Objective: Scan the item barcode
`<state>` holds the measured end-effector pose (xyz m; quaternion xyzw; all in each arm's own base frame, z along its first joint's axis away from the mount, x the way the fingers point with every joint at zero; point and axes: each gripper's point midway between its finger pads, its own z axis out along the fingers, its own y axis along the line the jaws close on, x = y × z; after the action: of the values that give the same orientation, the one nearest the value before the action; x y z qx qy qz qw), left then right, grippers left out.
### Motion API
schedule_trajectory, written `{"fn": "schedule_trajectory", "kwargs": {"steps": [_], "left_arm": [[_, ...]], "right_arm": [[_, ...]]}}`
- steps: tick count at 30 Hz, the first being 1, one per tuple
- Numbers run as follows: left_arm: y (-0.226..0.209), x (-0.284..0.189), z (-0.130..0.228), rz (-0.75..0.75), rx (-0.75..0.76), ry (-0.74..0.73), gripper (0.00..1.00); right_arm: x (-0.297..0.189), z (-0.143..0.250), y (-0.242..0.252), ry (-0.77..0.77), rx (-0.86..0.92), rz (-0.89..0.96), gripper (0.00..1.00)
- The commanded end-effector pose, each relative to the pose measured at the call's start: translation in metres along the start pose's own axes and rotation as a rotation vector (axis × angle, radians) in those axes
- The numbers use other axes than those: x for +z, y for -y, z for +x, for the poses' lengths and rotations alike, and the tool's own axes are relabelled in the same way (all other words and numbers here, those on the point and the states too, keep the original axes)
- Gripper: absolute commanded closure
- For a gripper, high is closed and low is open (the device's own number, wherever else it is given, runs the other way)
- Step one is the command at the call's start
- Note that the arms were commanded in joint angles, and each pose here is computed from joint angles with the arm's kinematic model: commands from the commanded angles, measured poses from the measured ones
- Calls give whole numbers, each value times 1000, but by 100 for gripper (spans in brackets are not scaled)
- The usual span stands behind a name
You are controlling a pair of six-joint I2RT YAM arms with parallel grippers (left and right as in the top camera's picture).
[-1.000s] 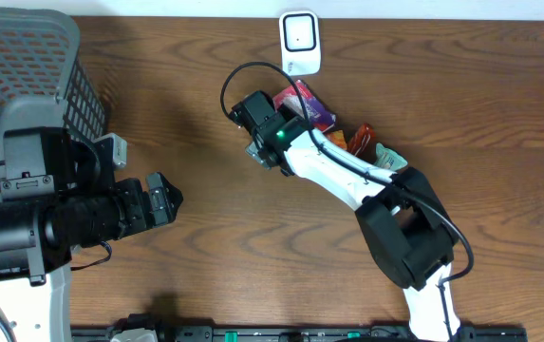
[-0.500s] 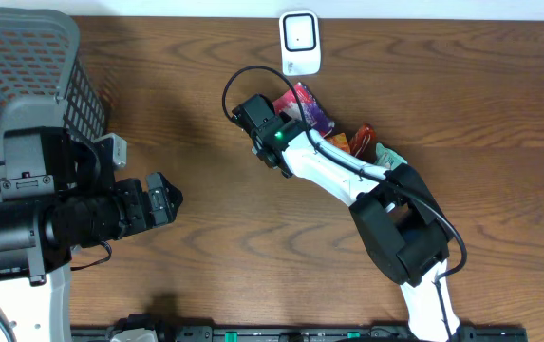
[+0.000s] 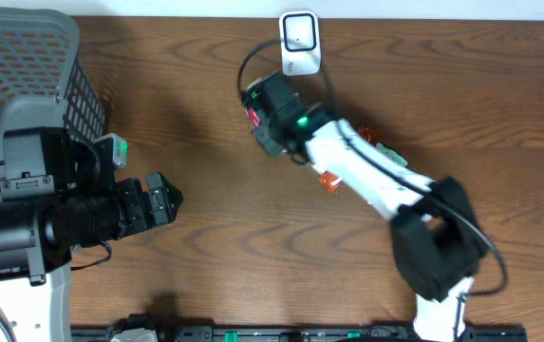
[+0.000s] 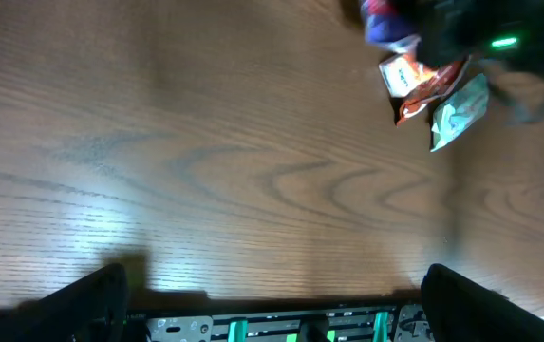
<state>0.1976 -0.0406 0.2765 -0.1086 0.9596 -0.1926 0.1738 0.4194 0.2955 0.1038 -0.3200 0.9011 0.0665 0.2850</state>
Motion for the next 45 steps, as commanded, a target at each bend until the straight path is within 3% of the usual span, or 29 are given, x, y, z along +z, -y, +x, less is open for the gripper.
{"fn": "schedule_trajectory", "kwargs": {"steps": [1,4,8,22,30,36,40,45], "left_arm": [[0,1,1,3,0,-5,2],[0,1,1,3,0,-5,2],[0,1,1,3,0,-5,2],[0,1,1,3,0,-5,2],[0,1,1,3,0,-5,2],[0,1,1,3,0,-5,2],[0,1,1,3,0,-5,2],[0,1,1,3,0,-5,2]], "right_arm": [[-43,-35,-14,119,143,-294,99],[-62,-45,-28,152,245,-565,99],[-83,-60,-30,182,364,-781,99],[-34,-51,-50,61,681,-964,99],[-6,-34,-38,6,769,-875,99],[21,-7,0,-20,804,-635,86],[26,4,31,-27,823,-488,89],[1,-10,57,11,778,-388,66]]}}
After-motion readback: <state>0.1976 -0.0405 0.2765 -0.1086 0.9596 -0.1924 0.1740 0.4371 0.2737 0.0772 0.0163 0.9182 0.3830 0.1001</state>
